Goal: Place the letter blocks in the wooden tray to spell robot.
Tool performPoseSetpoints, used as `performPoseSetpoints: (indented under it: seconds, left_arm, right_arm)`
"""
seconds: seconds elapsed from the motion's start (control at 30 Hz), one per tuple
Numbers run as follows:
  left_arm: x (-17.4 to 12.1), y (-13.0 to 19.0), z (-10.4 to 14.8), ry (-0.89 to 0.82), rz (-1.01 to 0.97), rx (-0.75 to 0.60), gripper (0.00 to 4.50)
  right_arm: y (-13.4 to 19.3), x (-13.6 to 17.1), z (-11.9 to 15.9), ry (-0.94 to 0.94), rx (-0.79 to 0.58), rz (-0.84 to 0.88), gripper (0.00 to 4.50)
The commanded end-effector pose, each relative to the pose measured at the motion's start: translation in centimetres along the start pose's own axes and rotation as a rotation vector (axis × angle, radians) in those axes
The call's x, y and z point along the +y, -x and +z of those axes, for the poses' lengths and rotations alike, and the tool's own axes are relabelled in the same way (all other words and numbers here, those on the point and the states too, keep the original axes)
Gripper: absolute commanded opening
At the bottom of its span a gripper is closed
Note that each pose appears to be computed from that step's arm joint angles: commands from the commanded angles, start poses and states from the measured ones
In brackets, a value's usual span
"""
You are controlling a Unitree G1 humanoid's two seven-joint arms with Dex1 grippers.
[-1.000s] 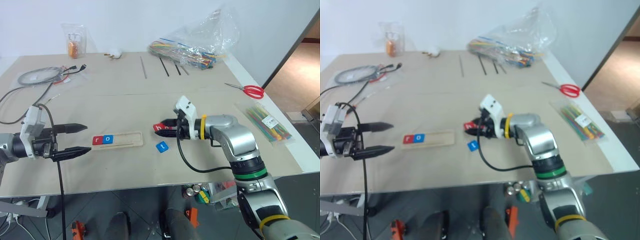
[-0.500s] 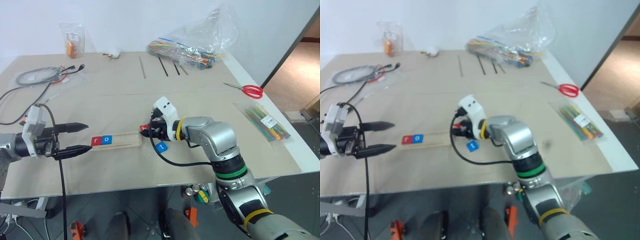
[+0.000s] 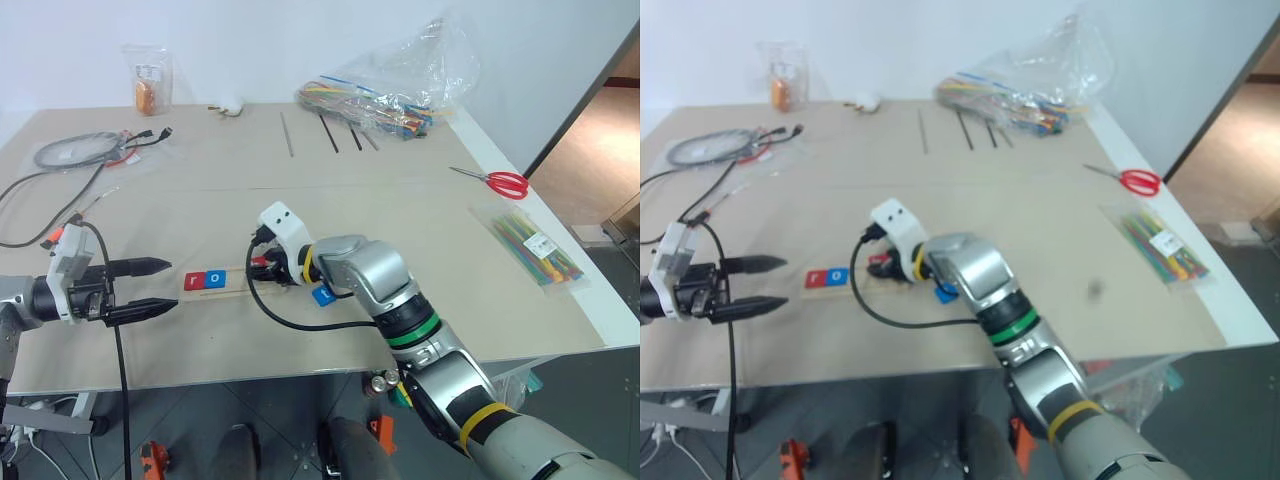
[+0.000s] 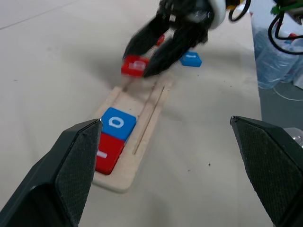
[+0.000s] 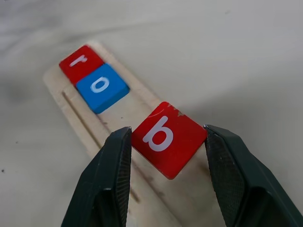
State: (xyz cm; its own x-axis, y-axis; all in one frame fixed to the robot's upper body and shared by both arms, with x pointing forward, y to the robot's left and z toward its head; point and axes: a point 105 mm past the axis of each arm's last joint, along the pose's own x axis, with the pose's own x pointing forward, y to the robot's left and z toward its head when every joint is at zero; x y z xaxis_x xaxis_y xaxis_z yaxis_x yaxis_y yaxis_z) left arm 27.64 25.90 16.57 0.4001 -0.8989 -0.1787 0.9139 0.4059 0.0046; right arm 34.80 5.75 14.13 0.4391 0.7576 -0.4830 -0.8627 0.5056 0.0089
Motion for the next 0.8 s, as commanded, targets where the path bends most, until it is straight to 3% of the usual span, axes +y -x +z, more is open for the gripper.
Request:
performPoseSetpoints:
  seconds: [0.03,0.33,0.8]
  left_arm:
    - [0.1,-0.1,0.8,-0.028,-0.009,-0.012,4.50]
    - [0.2,-0.3,0.9,-0.028,-0.019,-0.007,4.50]
    - [0.4,-1.0,0.7,-0.013,-0.045,-0.007,4.50]
  right_arm:
    - [-0.8,0.7,2.5,0.053,-0.054,-0.007,1.76]
    - [-1.9,1.8,3.6,0.037,-0.036,0.024,1.76]
    - [-1.0,2.4,2.3,0.037,0.025,0.031,1.76]
